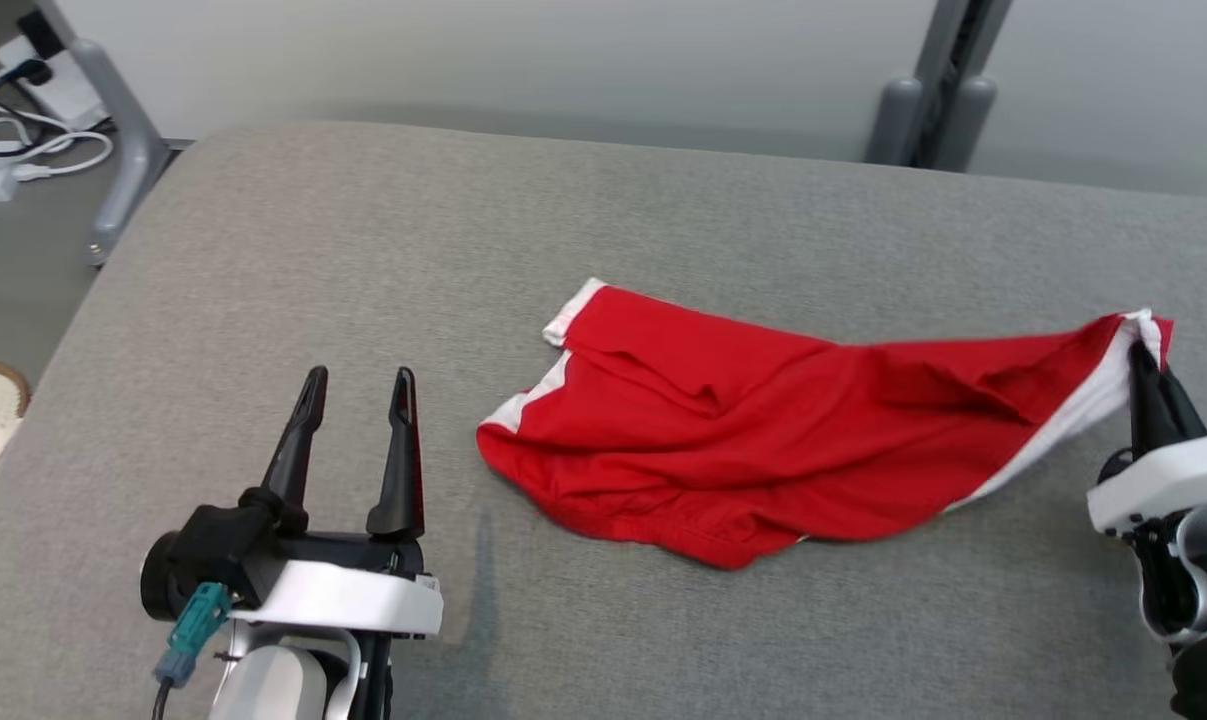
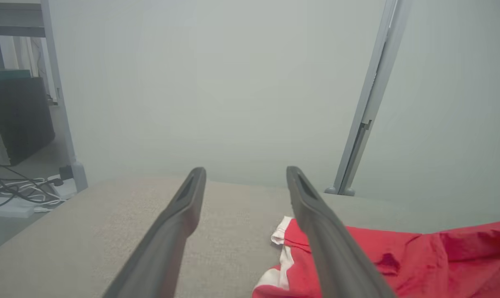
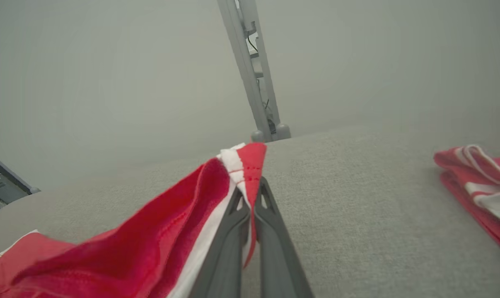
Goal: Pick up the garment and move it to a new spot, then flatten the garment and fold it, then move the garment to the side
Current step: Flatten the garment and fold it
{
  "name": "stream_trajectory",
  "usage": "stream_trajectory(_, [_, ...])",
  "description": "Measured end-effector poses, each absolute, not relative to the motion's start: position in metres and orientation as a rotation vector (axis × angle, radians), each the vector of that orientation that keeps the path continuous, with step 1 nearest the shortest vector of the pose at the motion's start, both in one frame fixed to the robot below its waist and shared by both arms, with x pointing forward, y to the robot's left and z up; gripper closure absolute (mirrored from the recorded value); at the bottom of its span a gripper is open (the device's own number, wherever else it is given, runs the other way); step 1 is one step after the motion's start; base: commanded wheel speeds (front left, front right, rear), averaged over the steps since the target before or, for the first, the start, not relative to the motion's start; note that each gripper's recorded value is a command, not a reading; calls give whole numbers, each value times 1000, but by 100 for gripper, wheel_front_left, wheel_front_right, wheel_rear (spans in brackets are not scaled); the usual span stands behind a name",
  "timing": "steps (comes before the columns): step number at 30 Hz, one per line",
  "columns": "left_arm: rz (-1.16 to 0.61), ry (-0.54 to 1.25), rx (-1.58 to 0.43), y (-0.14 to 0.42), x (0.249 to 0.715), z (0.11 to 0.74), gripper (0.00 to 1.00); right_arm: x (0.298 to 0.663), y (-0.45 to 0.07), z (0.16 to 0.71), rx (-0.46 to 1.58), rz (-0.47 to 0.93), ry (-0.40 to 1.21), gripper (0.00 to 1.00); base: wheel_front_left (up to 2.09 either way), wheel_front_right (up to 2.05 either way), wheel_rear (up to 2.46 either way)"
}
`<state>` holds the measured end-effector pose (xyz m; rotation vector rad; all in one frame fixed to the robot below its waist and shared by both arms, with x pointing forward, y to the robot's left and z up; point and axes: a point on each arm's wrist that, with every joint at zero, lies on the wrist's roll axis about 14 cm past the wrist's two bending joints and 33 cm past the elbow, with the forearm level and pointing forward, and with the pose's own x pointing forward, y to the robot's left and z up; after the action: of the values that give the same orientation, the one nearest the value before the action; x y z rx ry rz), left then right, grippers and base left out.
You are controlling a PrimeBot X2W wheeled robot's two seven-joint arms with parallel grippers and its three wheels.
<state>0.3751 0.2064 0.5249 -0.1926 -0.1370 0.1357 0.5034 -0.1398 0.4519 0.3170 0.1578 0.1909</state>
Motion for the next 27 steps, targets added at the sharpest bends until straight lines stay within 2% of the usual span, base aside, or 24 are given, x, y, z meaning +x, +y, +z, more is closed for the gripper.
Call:
stream_trajectory(3, [115, -126, -191, 200, 382, 521, 0, 491, -151, 435, 330, 145, 196, 100, 0, 0, 0])
stream_trajectory(5, [100, -122, -194, 196, 385, 520, 0, 485, -157, 427, 307, 132, 217, 50, 0, 0, 0])
stream_trajectory(6, [91, -124, -195, 193, 388, 521, 0, 485, -162, 428, 296, 122, 213, 0, 0, 0, 0])
stream_trajectory(11, [60, -139, -199, 184, 394, 526, 0, 486, -163, 446, 252, 136, 153, 0, 0, 0, 0])
stream_trajectory(17, [33, -151, -204, 176, 397, 530, 0, 490, -152, 512, 173, 215, -53, 0, 0, 0, 0])
stream_trajectory(22, [20, -164, -212, 171, 397, 535, 0, 476, -138, 555, 102, 287, -197, 0, 0, 0, 0])
stream_trajectory(27, [24, -139, -225, 170, 394, 528, 0, 452, -123, 558, -11, 354, -231, 0, 0, 0, 0])
